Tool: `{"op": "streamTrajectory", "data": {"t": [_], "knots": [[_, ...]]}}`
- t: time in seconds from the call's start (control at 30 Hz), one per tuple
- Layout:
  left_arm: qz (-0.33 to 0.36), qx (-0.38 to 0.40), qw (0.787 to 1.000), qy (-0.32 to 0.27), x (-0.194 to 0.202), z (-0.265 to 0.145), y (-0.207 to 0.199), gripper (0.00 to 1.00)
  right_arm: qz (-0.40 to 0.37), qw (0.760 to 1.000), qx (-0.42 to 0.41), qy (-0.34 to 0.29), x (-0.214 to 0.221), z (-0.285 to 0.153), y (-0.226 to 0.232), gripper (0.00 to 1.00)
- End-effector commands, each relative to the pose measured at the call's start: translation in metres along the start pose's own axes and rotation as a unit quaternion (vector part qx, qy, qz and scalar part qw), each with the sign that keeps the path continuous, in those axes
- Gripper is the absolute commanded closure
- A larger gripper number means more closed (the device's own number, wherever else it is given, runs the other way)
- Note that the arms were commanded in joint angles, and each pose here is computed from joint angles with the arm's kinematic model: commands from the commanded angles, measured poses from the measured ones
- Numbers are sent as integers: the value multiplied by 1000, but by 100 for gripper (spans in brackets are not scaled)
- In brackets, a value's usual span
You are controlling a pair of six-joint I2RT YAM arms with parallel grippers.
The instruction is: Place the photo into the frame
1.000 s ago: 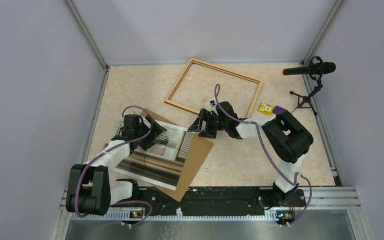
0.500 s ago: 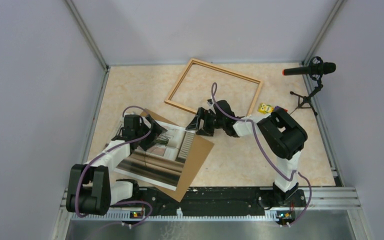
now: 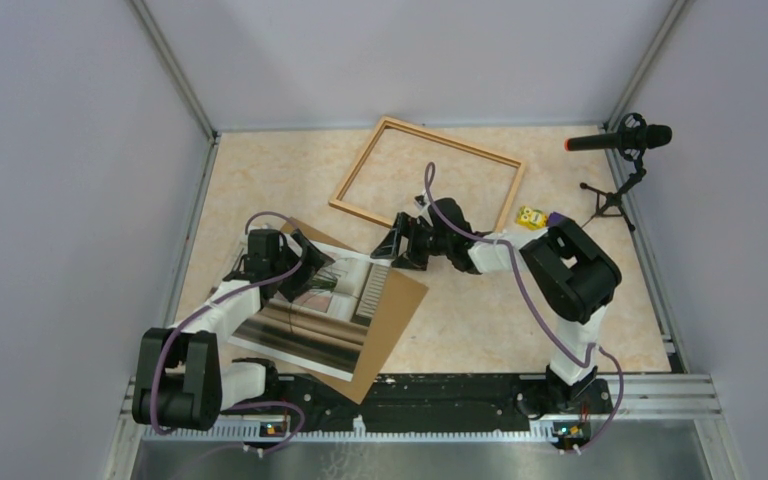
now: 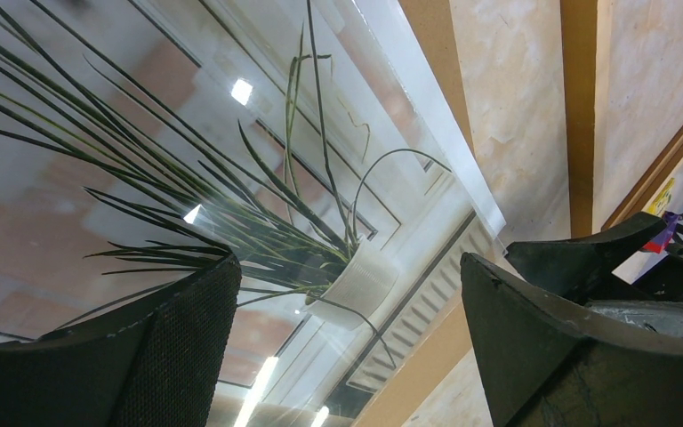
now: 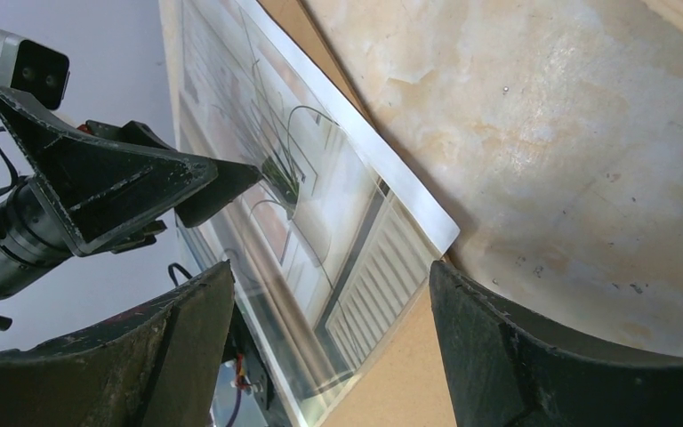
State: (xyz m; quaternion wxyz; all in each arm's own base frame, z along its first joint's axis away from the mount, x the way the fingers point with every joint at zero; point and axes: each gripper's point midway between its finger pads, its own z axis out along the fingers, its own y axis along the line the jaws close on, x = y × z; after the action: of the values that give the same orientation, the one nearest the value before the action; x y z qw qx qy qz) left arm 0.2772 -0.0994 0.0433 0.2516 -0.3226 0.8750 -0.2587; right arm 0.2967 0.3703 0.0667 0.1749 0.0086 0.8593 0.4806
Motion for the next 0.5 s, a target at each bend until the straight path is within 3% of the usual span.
{"op": "streamTrajectory", "data": {"t": [0.0,0.47], "knots": [[-11,-101,992,68,43,0,61,1,-14,999,-30,-4,-3,-2,22,21],[-12,-95,993,69,44,-1,58,1,59,990,-124,8,13,7,39,22]]}}
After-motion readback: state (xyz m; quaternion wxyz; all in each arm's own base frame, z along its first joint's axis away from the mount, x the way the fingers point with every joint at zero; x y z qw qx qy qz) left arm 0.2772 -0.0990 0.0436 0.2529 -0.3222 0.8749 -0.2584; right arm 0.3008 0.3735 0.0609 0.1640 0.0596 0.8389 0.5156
